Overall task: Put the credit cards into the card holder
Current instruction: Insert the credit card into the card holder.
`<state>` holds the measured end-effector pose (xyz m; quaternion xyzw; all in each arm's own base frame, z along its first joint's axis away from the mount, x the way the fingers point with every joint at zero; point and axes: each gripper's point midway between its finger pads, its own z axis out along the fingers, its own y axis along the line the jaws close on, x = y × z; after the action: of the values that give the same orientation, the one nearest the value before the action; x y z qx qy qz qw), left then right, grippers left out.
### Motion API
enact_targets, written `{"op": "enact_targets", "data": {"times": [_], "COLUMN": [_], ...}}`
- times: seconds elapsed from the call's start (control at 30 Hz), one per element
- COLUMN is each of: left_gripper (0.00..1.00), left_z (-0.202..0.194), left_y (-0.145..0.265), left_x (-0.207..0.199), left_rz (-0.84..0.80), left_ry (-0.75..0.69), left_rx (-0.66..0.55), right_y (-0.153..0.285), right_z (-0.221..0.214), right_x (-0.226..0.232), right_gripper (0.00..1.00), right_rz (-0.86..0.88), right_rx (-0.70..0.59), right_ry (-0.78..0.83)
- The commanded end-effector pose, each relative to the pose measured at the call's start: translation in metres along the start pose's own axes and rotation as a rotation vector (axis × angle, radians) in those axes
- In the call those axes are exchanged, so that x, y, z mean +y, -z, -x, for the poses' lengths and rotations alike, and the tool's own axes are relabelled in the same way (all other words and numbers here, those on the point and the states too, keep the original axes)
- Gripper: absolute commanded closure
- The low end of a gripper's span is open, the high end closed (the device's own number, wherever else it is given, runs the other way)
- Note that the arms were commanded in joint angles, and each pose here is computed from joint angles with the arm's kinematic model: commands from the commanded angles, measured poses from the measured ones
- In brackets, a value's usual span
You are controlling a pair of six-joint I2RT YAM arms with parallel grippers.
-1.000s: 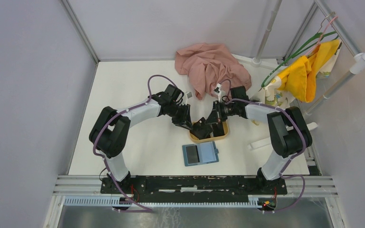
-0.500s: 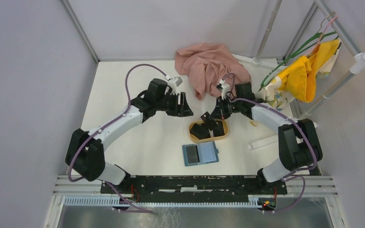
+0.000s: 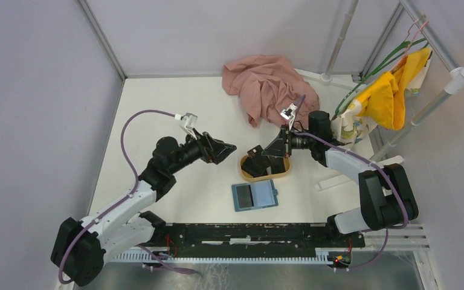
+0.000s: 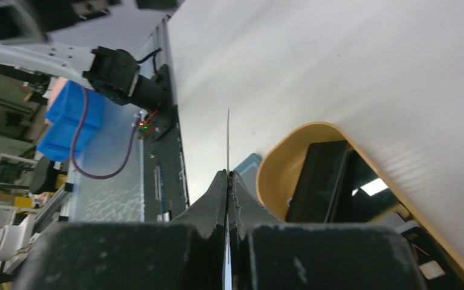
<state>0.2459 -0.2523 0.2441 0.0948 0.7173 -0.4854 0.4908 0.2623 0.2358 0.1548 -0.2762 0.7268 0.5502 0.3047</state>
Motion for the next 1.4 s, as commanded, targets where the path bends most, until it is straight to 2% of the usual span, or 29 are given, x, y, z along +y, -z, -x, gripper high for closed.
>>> {"op": "enact_targets", "data": {"times": [0.0, 0.13, 0.3, 0.4, 0.53, 0.63, 0.7, 0.9, 1.0, 1.37], "left_gripper": [0.01, 0.0, 0.0, 0.05, 0.24, 0.45, 0.51, 0.62, 0.64, 0.83], "left_z": [-0.002, -0.02, -0.061, -0.076, -0.088, -0.09, -0.089, -0.083, -0.081, -0.078], "left_y": [0.002, 0.004, -0.011, -0.022, -0.036, -0.042, -0.044, -0.043, -0.041, -0.032], "left_x": [-0.027, -0.03, -0.043, -0.044, -0.042, -0.047, -0.051, -0.055, -0.054, -0.045], "left_rz": [-0.202, -0.286, -0.282, -0.247, -0.249, -0.286, -0.31, -0.327, -0.311, -0.251], "left_ry": [0.144, 0.193, 0.127, 0.104, 0.145, 0.173, 0.184, 0.176, 0.16, 0.136], "left_rx": [-0.082, -0.092, -0.045, -0.038, -0.013, -0.003, -0.009, -0.029, -0.028, -0.032], "right_y": [0.003, -0.001, -0.007, -0.01, -0.012, -0.014, -0.014, -0.015, -0.015, -0.014], "right_z": [0.017, 0.012, 0.006, 0.003, 0.001, 0.0, -0.001, -0.003, -0.003, -0.002], "right_x": [0.037, 0.042, 0.049, 0.055, 0.06, 0.061, 0.062, 0.061, 0.061, 0.064], "right_gripper": [1.0, 1.0, 1.0, 1.0, 1.0, 1.0, 1.0, 1.0, 1.0, 1.0], "right_rz": [0.18, 0.211, 0.24, 0.261, 0.28, 0.285, 0.29, 0.294, 0.296, 0.303], "right_rx": [-0.045, -0.031, -0.007, 0.005, 0.016, 0.02, 0.025, 0.032, 0.032, 0.03], "right_ry": [0.074, 0.051, 0.041, 0.041, 0.046, 0.047, 0.045, 0.039, 0.04, 0.061]}}
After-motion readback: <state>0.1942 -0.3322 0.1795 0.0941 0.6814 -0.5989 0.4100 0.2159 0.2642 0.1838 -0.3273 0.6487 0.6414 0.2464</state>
